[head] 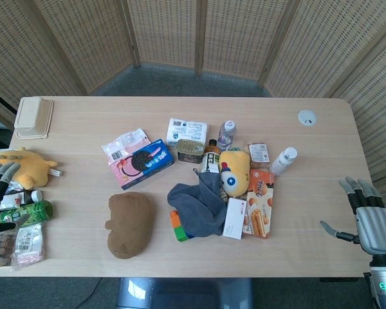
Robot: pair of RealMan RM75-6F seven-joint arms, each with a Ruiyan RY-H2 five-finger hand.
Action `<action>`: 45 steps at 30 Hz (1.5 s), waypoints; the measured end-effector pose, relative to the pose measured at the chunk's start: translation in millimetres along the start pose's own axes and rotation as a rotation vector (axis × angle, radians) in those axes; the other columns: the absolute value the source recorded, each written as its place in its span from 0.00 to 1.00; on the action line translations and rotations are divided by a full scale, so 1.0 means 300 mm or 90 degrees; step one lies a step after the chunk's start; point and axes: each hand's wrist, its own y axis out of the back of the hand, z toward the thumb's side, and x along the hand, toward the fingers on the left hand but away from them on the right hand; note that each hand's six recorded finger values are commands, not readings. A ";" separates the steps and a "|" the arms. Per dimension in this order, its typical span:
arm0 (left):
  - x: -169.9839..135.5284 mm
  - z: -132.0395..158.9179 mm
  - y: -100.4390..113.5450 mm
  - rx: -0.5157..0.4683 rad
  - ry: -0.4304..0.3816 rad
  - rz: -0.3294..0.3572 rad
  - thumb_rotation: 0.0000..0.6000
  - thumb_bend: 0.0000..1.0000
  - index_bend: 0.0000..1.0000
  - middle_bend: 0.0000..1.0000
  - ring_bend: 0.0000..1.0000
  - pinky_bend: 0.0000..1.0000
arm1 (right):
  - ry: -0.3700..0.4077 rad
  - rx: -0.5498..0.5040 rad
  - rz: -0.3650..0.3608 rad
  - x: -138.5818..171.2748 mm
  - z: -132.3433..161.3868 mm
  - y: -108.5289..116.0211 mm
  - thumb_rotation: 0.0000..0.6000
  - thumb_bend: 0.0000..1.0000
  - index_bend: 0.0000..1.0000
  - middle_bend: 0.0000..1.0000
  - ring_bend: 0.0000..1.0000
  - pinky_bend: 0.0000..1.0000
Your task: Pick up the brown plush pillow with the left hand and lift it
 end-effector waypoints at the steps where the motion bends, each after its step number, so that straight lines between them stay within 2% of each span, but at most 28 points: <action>1: 0.003 0.001 -0.003 0.001 -0.001 -0.001 1.00 0.10 0.00 0.00 0.00 0.00 | -0.001 0.000 0.001 -0.001 0.000 -0.001 0.57 0.20 0.00 0.00 0.00 0.00; 9: 0.031 0.022 -0.020 0.004 -0.017 -0.010 1.00 0.10 0.00 0.00 0.00 0.00 | -0.004 -0.009 0.003 -0.006 0.002 -0.002 0.57 0.20 0.00 0.00 0.00 0.00; 15: 0.052 0.061 -0.030 0.019 -0.058 -0.027 1.00 0.10 0.00 0.00 0.00 0.00 | -0.012 -0.010 -0.002 0.001 -0.006 0.002 0.57 0.20 0.00 0.00 0.00 0.00; 18: 0.061 0.083 -0.054 0.036 -0.095 -0.058 1.00 0.10 0.00 0.00 0.00 0.00 | -0.014 -0.008 -0.004 0.003 -0.009 0.009 0.57 0.20 0.00 0.00 0.00 0.00; 25: 0.073 0.134 -0.150 0.125 -0.199 -0.170 1.00 0.08 0.00 0.00 0.00 0.00 | -0.018 -0.002 -0.012 0.007 -0.012 0.036 0.57 0.20 0.00 0.00 0.00 0.00; 28: 0.083 0.158 -0.191 0.162 -0.231 -0.195 1.00 0.06 0.00 0.00 0.00 0.00 | -0.019 -0.003 -0.017 0.011 -0.010 0.044 0.57 0.20 0.00 0.00 0.00 0.00; 33: 0.109 0.224 -0.253 0.189 -0.281 -0.199 1.00 0.06 0.00 0.00 0.00 0.00 | -0.028 0.001 -0.024 0.023 -0.021 0.059 0.57 0.20 0.00 0.00 0.00 0.00; 45: 0.229 0.458 -0.395 0.260 -0.412 -0.167 1.00 0.02 0.00 0.00 0.00 0.00 | -0.072 0.012 -0.048 0.069 -0.100 0.119 0.57 0.20 0.00 0.00 0.00 0.00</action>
